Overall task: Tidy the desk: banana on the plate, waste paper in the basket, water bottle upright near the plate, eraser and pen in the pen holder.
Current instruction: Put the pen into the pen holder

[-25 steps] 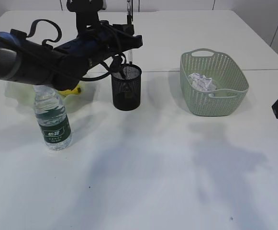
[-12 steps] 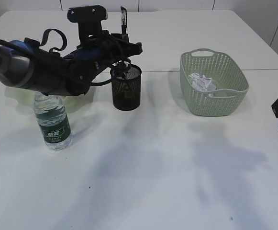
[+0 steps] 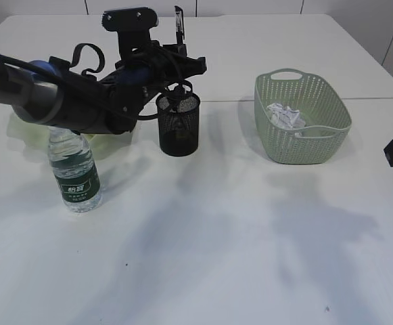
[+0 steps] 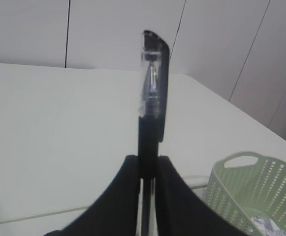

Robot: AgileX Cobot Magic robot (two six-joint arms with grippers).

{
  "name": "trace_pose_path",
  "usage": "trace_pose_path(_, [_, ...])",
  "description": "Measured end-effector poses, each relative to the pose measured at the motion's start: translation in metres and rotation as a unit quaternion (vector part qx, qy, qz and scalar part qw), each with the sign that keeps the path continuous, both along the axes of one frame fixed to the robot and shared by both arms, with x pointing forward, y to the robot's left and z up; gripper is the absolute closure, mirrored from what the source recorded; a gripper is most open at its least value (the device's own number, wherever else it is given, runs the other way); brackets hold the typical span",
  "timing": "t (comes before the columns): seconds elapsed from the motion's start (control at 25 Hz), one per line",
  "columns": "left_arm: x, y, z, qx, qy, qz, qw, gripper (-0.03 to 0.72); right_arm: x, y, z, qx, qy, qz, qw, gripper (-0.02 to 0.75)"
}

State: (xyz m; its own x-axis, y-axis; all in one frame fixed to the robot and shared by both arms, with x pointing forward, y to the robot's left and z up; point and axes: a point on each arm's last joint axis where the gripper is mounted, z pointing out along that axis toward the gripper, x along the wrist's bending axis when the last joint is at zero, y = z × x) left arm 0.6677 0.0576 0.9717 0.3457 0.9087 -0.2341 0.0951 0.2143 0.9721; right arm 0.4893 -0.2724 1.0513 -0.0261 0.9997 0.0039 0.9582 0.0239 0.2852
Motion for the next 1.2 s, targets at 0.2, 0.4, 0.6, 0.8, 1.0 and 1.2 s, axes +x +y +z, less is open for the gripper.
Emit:
trace_pose_path(0.2, [0.001, -0.001, -0.007, 0.002, 0.001, 0.001, 1.0, 0.661, 0.0, 0.0, 0.0, 0.0, 0.0, 0.0, 1.0, 0.433])
trace_pose_path(0.4, [0.003, -0.002, -0.017, 0.005, 0.003, 0.003, 1.0, 0.661, 0.0, 0.0, 0.0, 0.0, 0.0, 0.0, 1.0, 0.433])
trace_pose_path(0.6, [0.004, -0.003, -0.025, 0.009, 0.001, 0.003, 1.0, 0.661, 0.0, 0.0, 0.0, 0.0, 0.0, 0.0, 1.0, 0.433])
trace_pose_path(0.8, [0.005, -0.003, -0.032, 0.013, -0.001, 0.002, 1.0, 0.661, 0.0, 0.0, 0.0, 0.0, 0.0, 0.0, 1.0, 0.433])
trace_pose_path(1.0, [0.005, -0.003, -0.034, 0.015, 0.0, 0.002, 1.0, 0.661, 0.0, 0.0, 0.0, 0.0, 0.0, 0.0, 1.0, 0.433])
trace_pose_path(1.2, [0.005, -0.004, -0.037, 0.021, -0.001, -0.004, 1.0, 0.661, 0.0, 0.0, 0.0, 0.0, 0.0, 0.0, 1.0, 0.433])
